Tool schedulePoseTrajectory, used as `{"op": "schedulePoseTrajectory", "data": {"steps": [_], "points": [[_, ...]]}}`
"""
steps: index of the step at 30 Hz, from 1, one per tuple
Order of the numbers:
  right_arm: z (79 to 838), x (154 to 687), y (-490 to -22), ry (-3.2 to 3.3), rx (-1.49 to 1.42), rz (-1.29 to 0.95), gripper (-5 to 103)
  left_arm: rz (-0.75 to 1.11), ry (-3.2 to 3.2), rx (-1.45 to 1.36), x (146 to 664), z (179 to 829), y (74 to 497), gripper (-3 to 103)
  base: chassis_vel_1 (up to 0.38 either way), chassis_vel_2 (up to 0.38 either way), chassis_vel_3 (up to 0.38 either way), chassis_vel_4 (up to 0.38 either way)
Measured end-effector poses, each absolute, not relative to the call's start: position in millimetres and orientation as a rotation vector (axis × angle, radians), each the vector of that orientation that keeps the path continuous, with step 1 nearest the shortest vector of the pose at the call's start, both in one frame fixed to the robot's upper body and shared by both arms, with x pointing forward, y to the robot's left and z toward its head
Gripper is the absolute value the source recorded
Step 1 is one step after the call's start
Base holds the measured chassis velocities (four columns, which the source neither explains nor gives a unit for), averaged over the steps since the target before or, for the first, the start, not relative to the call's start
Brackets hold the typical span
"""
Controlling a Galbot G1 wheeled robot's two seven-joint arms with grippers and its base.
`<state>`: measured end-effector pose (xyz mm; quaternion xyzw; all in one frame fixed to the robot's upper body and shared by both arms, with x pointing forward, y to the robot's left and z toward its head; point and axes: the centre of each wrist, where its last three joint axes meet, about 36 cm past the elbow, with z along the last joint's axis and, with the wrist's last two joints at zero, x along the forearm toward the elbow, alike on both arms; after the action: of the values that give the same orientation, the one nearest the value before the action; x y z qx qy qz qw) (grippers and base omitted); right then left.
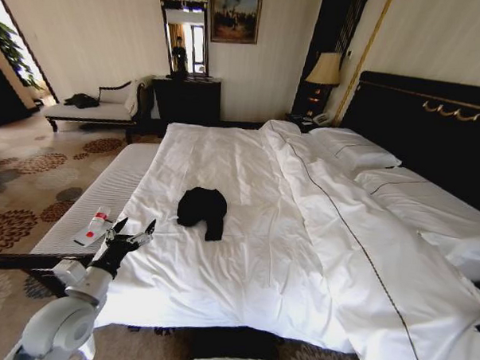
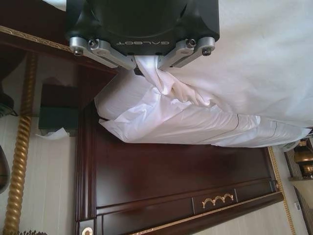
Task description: Fold the clothes on the bed.
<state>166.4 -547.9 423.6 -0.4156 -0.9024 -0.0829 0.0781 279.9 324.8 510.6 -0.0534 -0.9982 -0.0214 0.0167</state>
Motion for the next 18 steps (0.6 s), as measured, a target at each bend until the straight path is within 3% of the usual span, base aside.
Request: {"op": "schedulePoseTrajectory", "data": {"steps": [2,6,13,18], "points": [[413.3,175.7,-552.0,-2.696,-1.234,-0.271,1,-0.201,-3.117,-0.151,278.5,516.7,322.2,100,0.0,0.0,0.0,0.0],[394.9,183.0,-561.5,-2.666,-1.243,-0.296,1,-0.218,-3.113,-0.145,276.8,520.2,320.2,100,0.0,0.0,0.0,0.0],[362.8,183.1,-570.6,-2.658,-1.258,-0.3,1,0.015,-3.082,-0.062,277.5,505.2,326.4,100,0.0,0.0,0.0,0.0],[352.1,178.6,-573.0,-2.637,-1.278,-0.28,1,0.059,-3.071,-0.033,284.6,496.2,332.6,100,0.0,0.0,0.0,0.0]]}}
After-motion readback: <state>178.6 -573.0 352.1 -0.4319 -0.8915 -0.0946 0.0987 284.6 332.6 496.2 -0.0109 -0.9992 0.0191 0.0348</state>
